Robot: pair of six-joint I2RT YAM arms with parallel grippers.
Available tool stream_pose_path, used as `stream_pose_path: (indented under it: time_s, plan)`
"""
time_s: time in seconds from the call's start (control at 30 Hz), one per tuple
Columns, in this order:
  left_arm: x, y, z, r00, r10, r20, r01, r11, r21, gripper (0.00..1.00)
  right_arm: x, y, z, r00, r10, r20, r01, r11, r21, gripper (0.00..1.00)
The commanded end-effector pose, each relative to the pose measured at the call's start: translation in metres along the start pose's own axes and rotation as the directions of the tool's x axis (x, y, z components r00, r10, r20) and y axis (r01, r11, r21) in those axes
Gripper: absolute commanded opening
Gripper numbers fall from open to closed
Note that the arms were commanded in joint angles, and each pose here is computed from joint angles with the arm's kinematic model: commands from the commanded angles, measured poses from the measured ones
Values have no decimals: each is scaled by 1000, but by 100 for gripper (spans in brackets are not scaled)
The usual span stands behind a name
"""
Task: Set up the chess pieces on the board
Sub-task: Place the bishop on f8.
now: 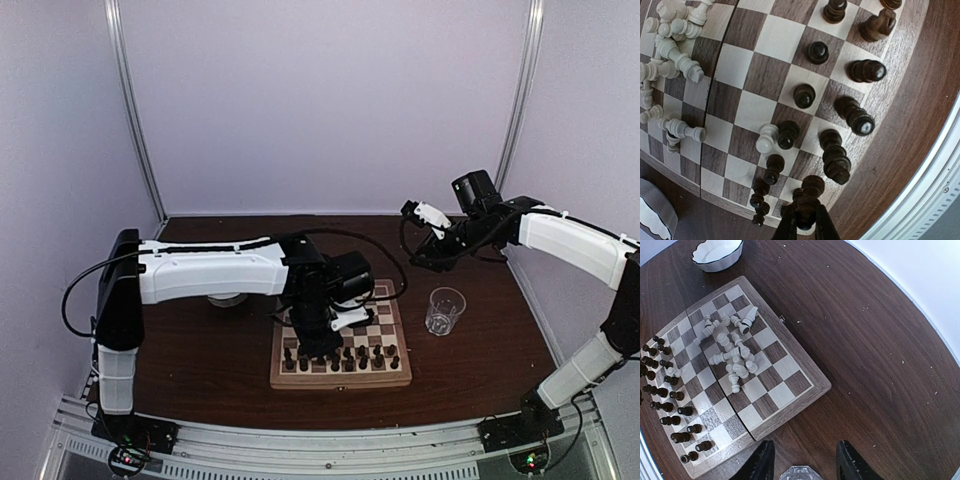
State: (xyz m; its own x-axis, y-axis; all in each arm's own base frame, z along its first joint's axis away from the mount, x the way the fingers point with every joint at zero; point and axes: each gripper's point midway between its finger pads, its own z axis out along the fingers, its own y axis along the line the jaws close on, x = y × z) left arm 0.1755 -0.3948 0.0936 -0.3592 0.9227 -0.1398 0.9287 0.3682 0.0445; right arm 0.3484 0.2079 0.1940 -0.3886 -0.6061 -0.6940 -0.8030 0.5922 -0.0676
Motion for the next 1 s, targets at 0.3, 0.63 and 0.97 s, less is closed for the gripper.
stream_pose_path:
  time_s: [0.3, 0.63, 0.97]
  plan:
    - [7, -5, 17, 999, -2, -37, 2, 1000, 13, 0, 1, -4, 5, 1000, 19, 4, -19, 1000, 0, 44]
    - [6, -3, 22, 999, -3, -41, 3, 1000, 3, 0, 2, -3, 5, 1000, 22, 2, -22, 1000, -4, 44]
    - [5, -3, 26, 999, -7, -41, 7, 1000, -2, 1, 2, -2, 6, 1000, 22, 1, -22, 1000, -8, 44]
